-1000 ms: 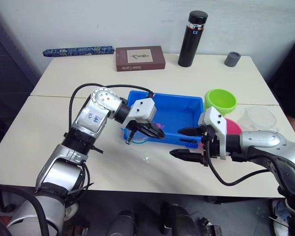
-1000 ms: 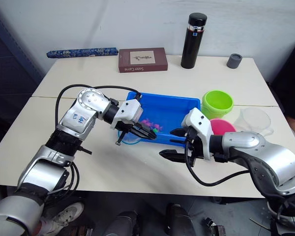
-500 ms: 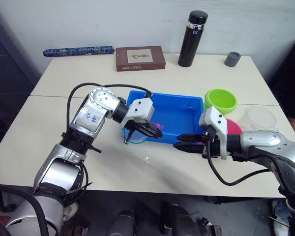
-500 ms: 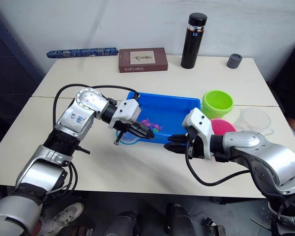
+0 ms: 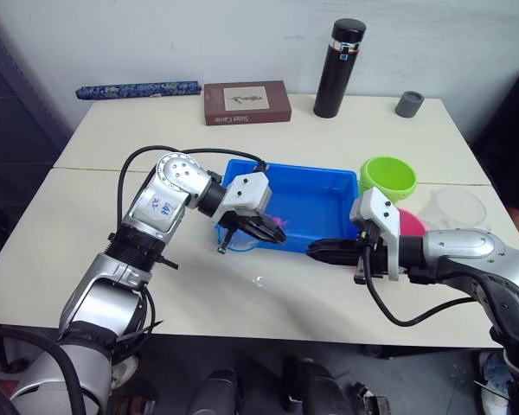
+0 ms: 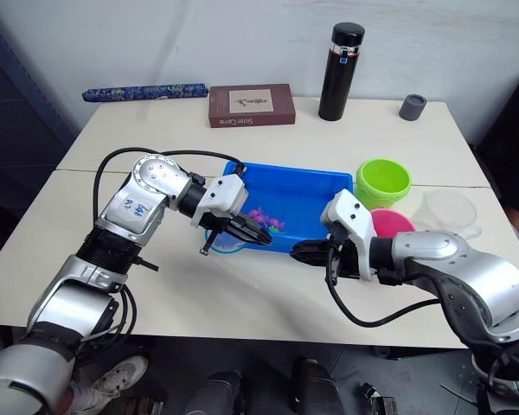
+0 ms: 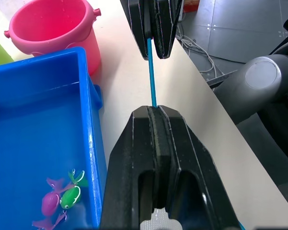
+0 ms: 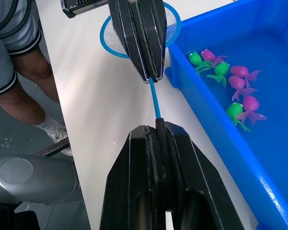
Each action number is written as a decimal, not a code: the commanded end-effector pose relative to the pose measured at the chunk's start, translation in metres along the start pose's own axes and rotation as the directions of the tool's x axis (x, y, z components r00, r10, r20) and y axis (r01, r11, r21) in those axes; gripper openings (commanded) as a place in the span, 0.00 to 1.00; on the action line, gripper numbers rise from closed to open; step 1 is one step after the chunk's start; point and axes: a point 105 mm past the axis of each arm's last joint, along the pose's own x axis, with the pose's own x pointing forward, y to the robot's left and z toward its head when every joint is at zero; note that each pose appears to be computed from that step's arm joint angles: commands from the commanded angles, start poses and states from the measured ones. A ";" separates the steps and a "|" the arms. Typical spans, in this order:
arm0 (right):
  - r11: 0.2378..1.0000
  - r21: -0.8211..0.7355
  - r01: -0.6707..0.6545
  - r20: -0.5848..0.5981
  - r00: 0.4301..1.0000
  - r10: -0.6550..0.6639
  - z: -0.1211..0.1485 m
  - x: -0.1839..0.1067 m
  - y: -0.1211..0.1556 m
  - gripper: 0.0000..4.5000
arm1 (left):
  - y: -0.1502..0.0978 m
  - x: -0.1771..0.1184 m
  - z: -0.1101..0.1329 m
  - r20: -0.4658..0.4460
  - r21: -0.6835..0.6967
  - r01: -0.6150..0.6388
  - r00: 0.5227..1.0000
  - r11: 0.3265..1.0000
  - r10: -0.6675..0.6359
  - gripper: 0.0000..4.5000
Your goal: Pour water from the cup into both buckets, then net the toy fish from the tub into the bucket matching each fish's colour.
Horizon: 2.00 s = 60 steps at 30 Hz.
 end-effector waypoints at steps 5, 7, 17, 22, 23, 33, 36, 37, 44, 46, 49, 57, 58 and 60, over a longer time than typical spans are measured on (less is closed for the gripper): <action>0.999 -0.043 -0.007 0.023 1.000 0.008 0.010 -0.005 0.003 0.00 | 0.009 -0.012 0.004 0.006 -0.048 -0.059 0.998 0.997 0.060 0.31; 0.999 -0.042 -0.005 0.019 1.000 0.006 0.010 -0.006 0.003 0.00 | 0.010 -0.014 0.006 0.013 -0.054 -0.064 0.998 0.996 0.065 0.50; 0.999 -0.045 0.005 0.009 1.000 -0.005 0.006 -0.005 0.002 0.00 | 0.030 -0.065 0.043 0.204 -0.145 -0.265 0.935 0.953 0.291 0.99; 0.996 -0.069 0.062 -0.004 0.998 -0.063 0.002 -0.006 -0.009 0.00 | 0.041 -0.114 0.051 0.242 -0.259 -0.458 0.821 0.850 0.517 0.99; 0.993 -0.085 0.082 -0.004 0.997 -0.083 0.003 -0.008 -0.012 0.00 | 0.041 -0.122 0.049 0.237 -0.279 -0.493 0.796 0.824 0.557 0.99; 0.961 -0.188 0.202 0.063 0.979 -0.193 0.019 -0.026 -0.031 0.00 | -0.010 -0.159 -0.011 -0.004 -0.376 -0.707 0.647 0.598 0.762 0.99; 0.949 -0.200 0.244 0.056 0.970 -0.237 0.022 -0.032 -0.039 0.00 | -0.023 -0.160 -0.019 -0.045 -0.387 -0.730 0.625 0.563 0.779 0.99; 0.944 -0.209 0.256 0.053 0.967 -0.251 0.023 -0.034 -0.042 0.00 | -0.027 -0.160 -0.021 -0.057 -0.386 -0.734 0.624 0.559 0.780 0.99; 0.897 -0.293 0.330 0.013 0.940 -0.341 0.027 -0.035 -0.069 0.00 | -0.056 -0.148 -0.032 -0.094 -0.421 -0.703 0.662 0.573 0.743 0.99; 0.888 -0.311 0.338 0.005 0.935 -0.354 0.026 -0.032 -0.075 0.00 | -0.059 -0.146 -0.036 -0.098 -0.435 -0.705 0.655 0.560 0.749 0.99; 0.887 -0.331 0.322 -0.022 0.937 -0.349 0.021 -0.019 -0.082 0.00 | -0.063 -0.140 -0.038 -0.092 -0.463 -0.698 0.650 0.546 0.754 0.99; 0.906 -0.335 0.260 -0.074 0.951 -0.300 0.002 0.016 -0.084 0.00 | -0.080 -0.124 -0.037 -0.087 -0.502 -0.665 0.675 0.553 0.732 0.99; 0.905 -0.342 0.254 -0.088 0.950 -0.300 -0.002 0.020 -0.084 0.00 | -0.081 -0.122 -0.037 -0.086 -0.504 -0.664 0.675 0.552 0.733 0.99; 0.905 -0.351 0.239 -0.110 0.950 -0.294 -0.008 0.026 -0.085 0.00 | -0.082 -0.119 -0.036 -0.083 -0.507 -0.664 0.672 0.549 0.736 0.99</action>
